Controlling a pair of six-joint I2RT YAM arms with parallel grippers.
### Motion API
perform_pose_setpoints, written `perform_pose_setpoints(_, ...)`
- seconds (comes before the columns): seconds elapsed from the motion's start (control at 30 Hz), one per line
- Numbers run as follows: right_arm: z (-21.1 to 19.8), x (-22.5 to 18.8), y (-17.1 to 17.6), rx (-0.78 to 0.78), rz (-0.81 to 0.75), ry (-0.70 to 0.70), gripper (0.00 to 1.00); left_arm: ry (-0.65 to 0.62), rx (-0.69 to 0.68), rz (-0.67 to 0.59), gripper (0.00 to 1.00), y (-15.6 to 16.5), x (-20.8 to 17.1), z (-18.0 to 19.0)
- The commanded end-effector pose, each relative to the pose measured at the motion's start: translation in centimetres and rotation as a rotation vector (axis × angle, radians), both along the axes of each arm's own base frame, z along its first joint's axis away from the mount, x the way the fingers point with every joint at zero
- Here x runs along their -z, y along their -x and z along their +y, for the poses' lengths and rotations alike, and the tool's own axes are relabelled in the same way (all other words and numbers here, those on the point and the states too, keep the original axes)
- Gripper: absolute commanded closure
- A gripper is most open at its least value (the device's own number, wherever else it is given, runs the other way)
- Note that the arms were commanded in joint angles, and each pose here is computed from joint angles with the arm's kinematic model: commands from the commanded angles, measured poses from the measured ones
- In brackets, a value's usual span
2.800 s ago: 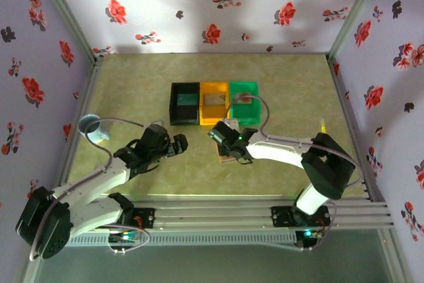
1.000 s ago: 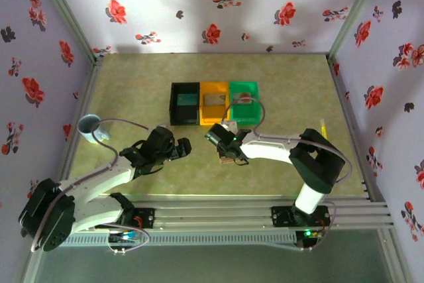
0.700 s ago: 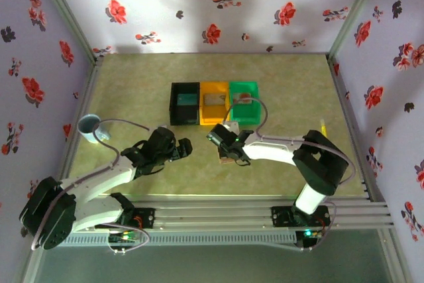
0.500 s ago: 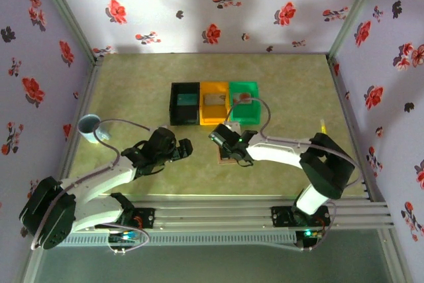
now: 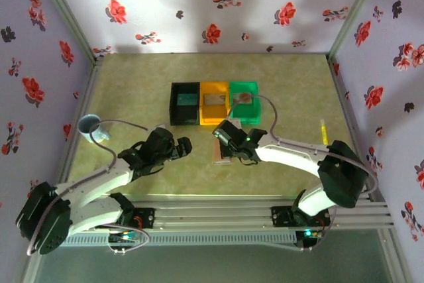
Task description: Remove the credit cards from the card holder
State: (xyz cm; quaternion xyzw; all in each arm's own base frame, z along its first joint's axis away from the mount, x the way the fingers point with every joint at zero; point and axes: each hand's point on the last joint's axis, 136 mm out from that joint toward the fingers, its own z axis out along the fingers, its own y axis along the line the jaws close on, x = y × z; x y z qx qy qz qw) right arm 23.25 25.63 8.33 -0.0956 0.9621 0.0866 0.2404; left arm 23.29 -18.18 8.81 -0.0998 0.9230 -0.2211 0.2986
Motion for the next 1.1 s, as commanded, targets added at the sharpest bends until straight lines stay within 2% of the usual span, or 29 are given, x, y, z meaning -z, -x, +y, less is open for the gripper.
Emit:
perform_pose_setpoints(0.0, 1.2, -2.5, 0.1, -0.048, -0.008, -0.054, 1.00, 0.019, -0.050, -0.044, 0.00, 0.0, -0.7, 0.9)
perform_pose_setpoints(0.5, 4.4, -5.5, 1.1, -0.122, 0.020, -0.180, 1.00, 0.071, -0.065, -0.076, 0.00, 0.4, -2.3, 1.2)
perform_pose_setpoints(1.07, 4.5, -6.0, 1.4, -0.151, 0.008, -0.184, 1.00, 0.073, -0.070, -0.056, 0.00, 0.7, -1.6, 1.4)
